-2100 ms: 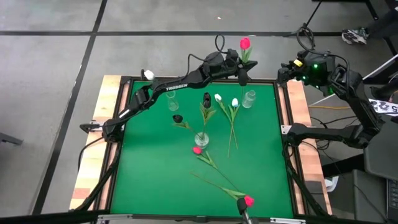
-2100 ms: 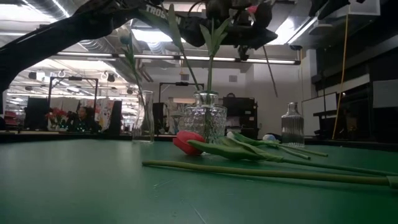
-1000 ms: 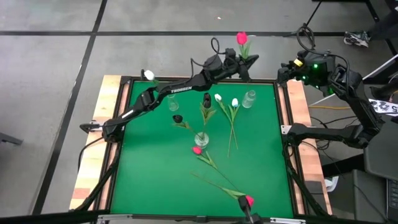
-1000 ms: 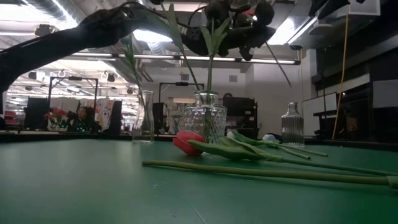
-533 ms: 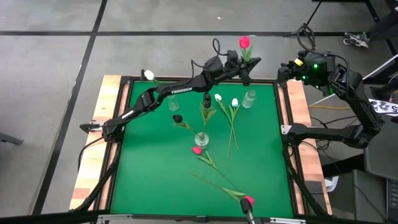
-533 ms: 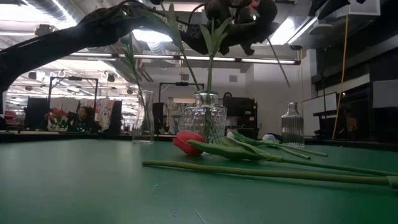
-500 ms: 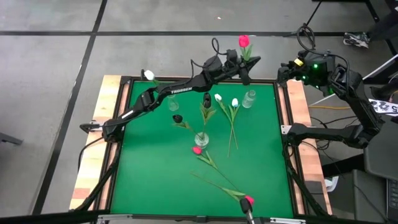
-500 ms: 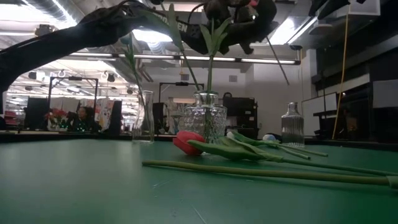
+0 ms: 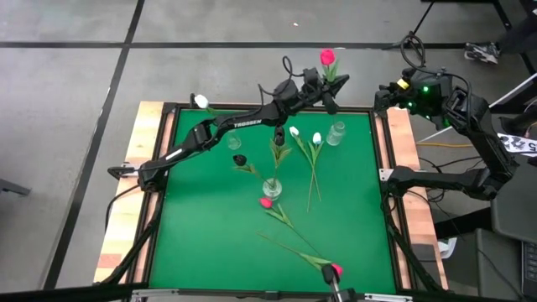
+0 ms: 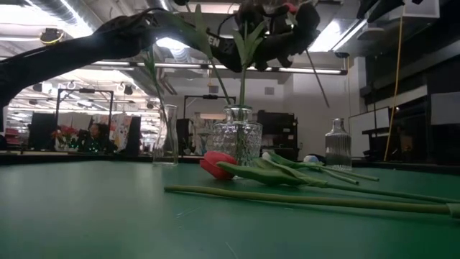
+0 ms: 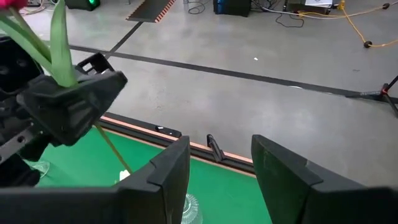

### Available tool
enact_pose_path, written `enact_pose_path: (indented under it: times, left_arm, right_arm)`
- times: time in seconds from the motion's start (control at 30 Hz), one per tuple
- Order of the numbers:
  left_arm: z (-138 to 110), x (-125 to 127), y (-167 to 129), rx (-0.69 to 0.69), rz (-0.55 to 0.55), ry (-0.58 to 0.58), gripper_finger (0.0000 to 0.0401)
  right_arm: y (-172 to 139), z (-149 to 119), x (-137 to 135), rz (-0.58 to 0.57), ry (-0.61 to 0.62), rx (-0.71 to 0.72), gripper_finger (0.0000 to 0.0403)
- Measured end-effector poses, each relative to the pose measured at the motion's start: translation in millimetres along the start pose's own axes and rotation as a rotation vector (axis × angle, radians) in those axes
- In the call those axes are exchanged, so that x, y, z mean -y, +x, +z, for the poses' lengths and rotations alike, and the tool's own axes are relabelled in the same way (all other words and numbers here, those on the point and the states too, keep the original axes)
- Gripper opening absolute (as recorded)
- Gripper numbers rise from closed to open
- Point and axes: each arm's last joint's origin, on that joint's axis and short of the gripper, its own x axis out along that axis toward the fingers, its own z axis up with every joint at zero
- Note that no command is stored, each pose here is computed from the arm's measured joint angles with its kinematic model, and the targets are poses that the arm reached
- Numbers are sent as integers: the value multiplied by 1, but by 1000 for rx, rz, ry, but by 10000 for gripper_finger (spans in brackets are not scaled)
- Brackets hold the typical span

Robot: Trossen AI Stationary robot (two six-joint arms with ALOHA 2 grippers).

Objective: Sort flowers into vase by color
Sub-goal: Put the top pink tulip into the top right transparent vase

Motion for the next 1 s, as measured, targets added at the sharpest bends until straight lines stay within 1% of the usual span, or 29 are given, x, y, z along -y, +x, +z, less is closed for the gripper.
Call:
enact_pose_path:
  times: [0.13, 0.3, 0.37, 0.43, 0.53, 0.63, 0.7, 0.87, 0.93, 1.0]
  left_arm:
    - [3, -2, 0, 34, 20, 18, 0]
    - [8, -7, 0, 60, 21, -25, 0]
    - [9, -9, 0, 52, 6, -36, 0]
    - [10, -10, 0, 38, -21, -59, 0]
    - [23, -11, 1, 31, -63, -113, 0]
    - [37, -9, 2, 43, -117, -167, 0]
    - [43, -8, 3, 26, -146, -193, 0]
    - [54, -1, 4, 22, -195, -204, 0]
    - [57, 4, 5, 15, -204, -213, 0]
    - [57, 6, 5, 9, -207, -215, 0]
  right_arm:
    - [0, 0, 0, -1, 0, 0, 172]
    - [0, 0, 0, 0, -1, -1, 172]
    - [2, -2, -1, 19, -13, -16, 172]
    - [7, -6, -4, 70, -53, -55, 172]
    - [20, -14, -10, 158, -133, -117, 172]
    - [32, -20, -16, 227, -217, -130, 172]
    - [36, -20, -20, 282, -246, -108, 172]
    - [37, -11, -30, 491, -268, -6, 173]
    - [38, -8, -33, 547, -283, 12, 181]
    - [42, -6, -37, 580, -295, 25, 196]
